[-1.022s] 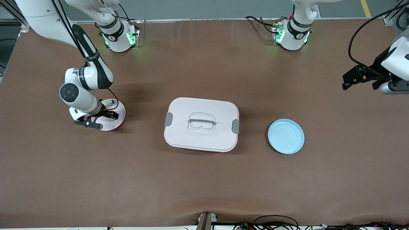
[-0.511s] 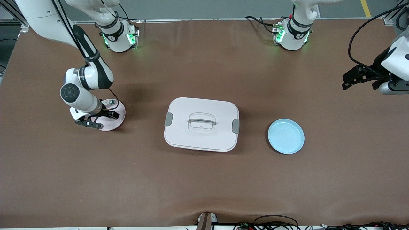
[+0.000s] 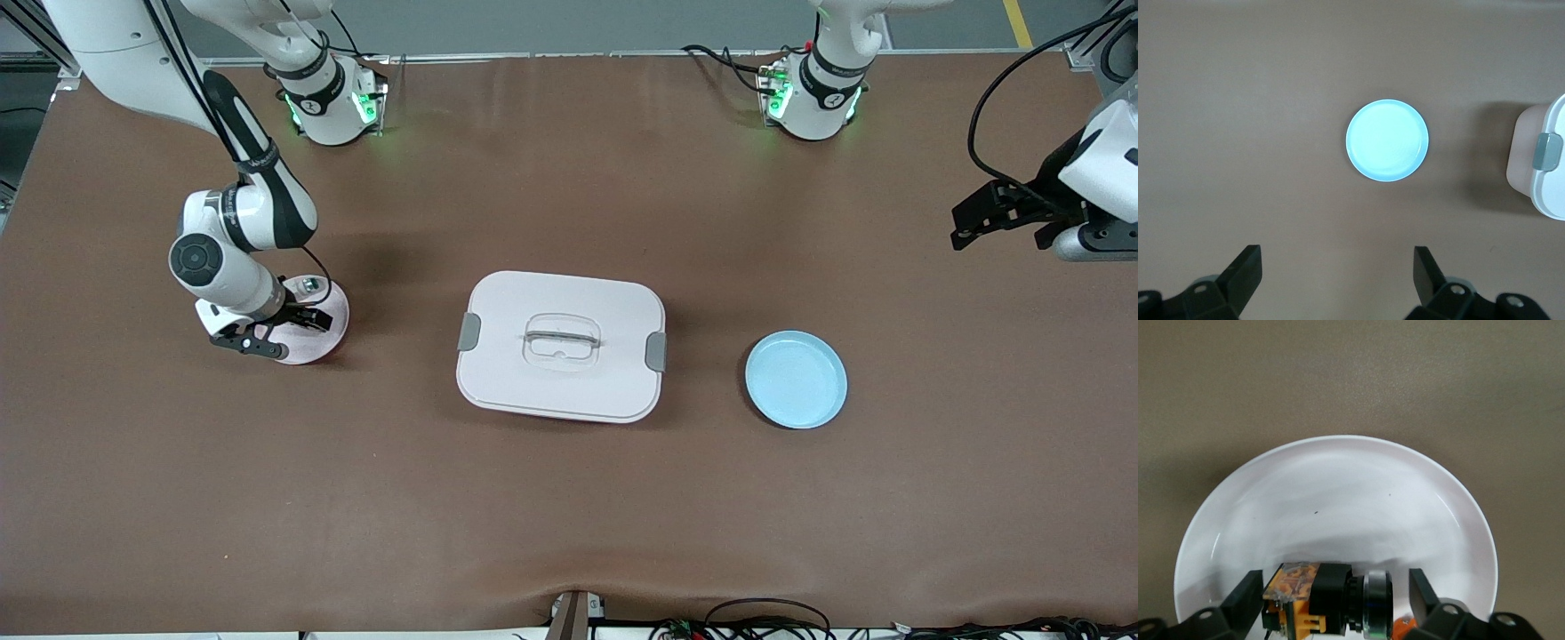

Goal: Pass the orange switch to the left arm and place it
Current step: 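Lower the right gripper onto the orange switch and close it, then lift the switch with the right gripper while the left gripper approaches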

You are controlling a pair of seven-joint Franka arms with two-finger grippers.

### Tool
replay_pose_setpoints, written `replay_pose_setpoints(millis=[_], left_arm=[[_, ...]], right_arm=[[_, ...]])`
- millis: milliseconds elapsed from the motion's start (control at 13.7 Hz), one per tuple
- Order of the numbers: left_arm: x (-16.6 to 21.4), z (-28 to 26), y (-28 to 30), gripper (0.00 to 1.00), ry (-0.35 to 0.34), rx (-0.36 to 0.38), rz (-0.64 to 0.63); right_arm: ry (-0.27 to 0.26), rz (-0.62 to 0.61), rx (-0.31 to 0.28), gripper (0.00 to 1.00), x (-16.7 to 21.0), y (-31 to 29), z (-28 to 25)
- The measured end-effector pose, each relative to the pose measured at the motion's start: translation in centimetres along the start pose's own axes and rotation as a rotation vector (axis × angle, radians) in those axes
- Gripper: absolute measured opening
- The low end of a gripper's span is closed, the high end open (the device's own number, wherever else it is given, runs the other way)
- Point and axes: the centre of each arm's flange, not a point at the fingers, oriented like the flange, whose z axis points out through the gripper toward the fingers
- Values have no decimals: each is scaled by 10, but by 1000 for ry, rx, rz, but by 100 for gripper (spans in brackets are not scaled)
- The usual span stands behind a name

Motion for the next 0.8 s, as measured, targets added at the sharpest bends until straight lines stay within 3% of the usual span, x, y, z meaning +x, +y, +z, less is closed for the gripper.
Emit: replay_pose_setpoints(millis=[146,438,803], left_arm=[[0,0,0,100,0,0,0],[0,0,0,100,0,0,0],[0,-1,1,100,2,0,3]], right_arm=[[-2,13,-1,72,0,0,0],[-17,62,-7,72,-1,0,1],[-110,101,-52,72,15,-1,-30]])
